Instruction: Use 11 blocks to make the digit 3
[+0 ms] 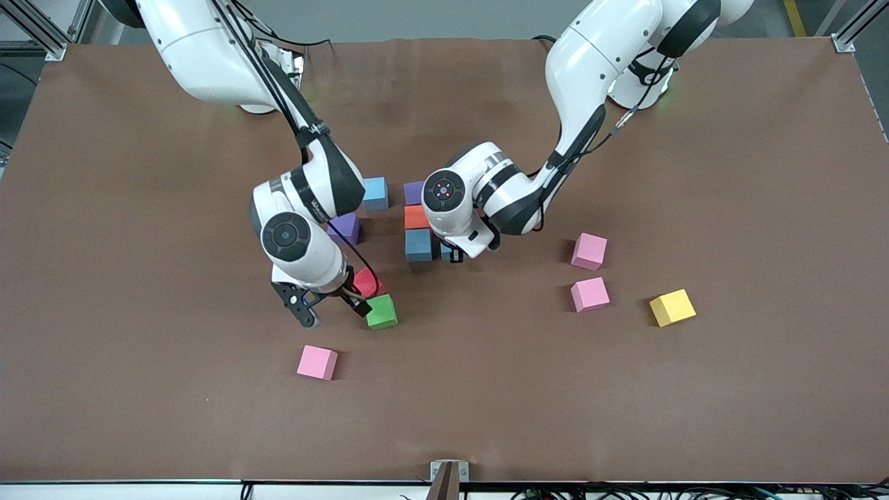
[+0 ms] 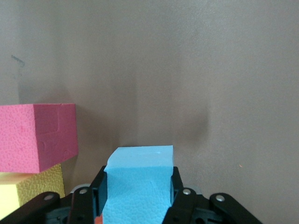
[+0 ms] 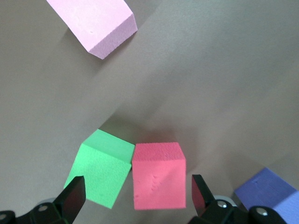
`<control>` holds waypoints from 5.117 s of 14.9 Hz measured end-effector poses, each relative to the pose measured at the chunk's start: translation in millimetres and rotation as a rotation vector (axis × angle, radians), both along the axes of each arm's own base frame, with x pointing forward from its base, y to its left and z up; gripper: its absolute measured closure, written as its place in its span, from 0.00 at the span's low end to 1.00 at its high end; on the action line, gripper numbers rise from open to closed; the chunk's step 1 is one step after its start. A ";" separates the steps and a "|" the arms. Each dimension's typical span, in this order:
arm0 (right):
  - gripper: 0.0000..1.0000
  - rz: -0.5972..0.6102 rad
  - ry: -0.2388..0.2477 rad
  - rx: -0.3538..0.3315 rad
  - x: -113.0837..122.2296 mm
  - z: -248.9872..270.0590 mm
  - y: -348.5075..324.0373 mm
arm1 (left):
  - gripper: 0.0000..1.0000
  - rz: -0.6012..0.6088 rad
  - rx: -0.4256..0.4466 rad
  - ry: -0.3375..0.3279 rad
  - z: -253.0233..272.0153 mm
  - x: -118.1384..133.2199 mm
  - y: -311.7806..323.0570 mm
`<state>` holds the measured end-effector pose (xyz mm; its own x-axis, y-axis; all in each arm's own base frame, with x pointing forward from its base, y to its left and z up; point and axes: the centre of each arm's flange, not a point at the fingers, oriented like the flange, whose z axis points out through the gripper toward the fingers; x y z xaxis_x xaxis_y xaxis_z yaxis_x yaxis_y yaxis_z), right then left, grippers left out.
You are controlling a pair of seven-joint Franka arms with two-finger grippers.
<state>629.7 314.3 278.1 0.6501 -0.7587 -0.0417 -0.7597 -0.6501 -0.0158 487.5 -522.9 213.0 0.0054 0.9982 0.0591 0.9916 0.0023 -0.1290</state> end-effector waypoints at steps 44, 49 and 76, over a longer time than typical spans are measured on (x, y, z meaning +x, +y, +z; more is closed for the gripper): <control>0.00 -0.009 0.017 -0.018 -48.1 -38.5 25.2 | 0.00 -0.548 -0.051 -0.014 140.9 139.5 214.1; 0.00 -0.012 0.003 -0.012 -47.9 -41.2 23.5 | 0.00 -0.769 -0.080 -0.109 113.5 147.3 272.3; 0.25 -0.029 0.006 -0.060 -41.7 -66.9 -5.0 | 0.38 -1.291 -0.146 0.022 -9.1 108.2 315.5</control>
